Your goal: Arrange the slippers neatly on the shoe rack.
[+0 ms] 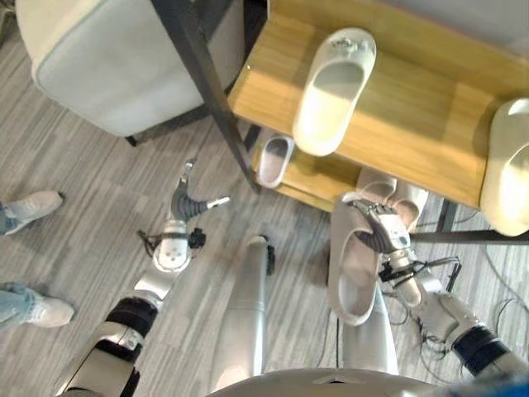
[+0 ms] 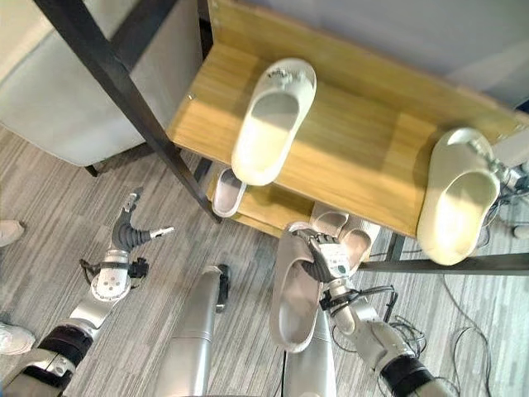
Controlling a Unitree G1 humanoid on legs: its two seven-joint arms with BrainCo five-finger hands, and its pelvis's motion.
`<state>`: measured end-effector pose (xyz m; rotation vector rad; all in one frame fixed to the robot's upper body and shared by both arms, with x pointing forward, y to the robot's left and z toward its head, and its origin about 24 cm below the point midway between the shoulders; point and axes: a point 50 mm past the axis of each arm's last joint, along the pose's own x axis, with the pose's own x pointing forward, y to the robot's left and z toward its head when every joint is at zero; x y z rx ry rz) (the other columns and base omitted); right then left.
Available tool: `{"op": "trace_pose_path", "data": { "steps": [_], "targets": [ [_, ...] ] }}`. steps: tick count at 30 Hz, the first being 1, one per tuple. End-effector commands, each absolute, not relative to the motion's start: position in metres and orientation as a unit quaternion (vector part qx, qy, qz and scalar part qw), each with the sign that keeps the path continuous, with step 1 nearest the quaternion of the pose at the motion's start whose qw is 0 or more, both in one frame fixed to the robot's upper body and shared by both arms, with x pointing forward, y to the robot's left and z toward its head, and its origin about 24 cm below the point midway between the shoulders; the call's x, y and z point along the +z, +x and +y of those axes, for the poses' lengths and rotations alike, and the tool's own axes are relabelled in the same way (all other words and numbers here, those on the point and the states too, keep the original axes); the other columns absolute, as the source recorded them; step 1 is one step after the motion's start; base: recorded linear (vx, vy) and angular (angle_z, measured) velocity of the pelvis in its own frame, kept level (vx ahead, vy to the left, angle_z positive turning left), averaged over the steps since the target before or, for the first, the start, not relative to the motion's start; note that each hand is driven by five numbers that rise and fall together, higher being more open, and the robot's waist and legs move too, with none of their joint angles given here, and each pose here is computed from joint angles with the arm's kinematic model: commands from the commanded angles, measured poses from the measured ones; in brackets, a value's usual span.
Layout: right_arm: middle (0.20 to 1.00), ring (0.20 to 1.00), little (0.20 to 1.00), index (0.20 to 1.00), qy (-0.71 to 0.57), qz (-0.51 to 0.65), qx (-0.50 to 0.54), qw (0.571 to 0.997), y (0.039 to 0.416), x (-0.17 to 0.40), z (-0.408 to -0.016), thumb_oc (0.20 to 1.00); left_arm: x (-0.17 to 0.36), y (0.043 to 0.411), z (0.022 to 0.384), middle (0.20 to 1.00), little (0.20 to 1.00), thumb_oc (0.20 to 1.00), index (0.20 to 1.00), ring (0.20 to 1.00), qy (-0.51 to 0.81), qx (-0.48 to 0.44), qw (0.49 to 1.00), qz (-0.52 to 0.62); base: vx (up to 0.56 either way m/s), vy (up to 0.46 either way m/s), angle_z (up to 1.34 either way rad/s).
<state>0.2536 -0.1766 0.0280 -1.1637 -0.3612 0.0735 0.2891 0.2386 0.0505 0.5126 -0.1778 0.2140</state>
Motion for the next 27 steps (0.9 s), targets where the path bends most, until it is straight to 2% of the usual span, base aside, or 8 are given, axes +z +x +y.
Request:
{"op": "trace_pose_path", "data": {
  "steps": [1,9,17,27],
  "targets": [
    [0.2,0.2,0.2,0.2,-0.541,-0.232,-0.014,0.808,0.267,0.057,-0.18,0.2,0.063,0.293,0.227,1.0,1.0,1.0,1.0,1.0,0.231,0.113,0.956,-0.141,0.0,0.0,0.0],
    [0.2,0.2,0.2,0.2,-0.562,-0.254,-0.041,0.786,0.3,0.079,-0.179,0.2,0.064,0.3,0.212,1.0,1.0,1.0,1.0,1.0,0.229,0.095,0.957,-0.147,0.01,-0.017,0.01],
    [0.2,0.2,0.2,0.2,-0.571,-0.26,-0.043,0.777,0.328,0.094,-0.167,0.2,0.054,0.302,0.21,1.0,1.0,1.0,1.0,1.0,0.218,0.098,0.964,-0.119,0.0,-0.029,0.06],
    [0.2,0.2,0.2,0.2,-0.611,-0.238,-0.055,0.753,0.351,0.102,-0.172,0.2,0.06,0.309,0.21,1.0,1.0,1.0,1.0,1.0,0.213,0.093,0.965,-0.122,0.0,-0.012,0.05]
  ]
}}
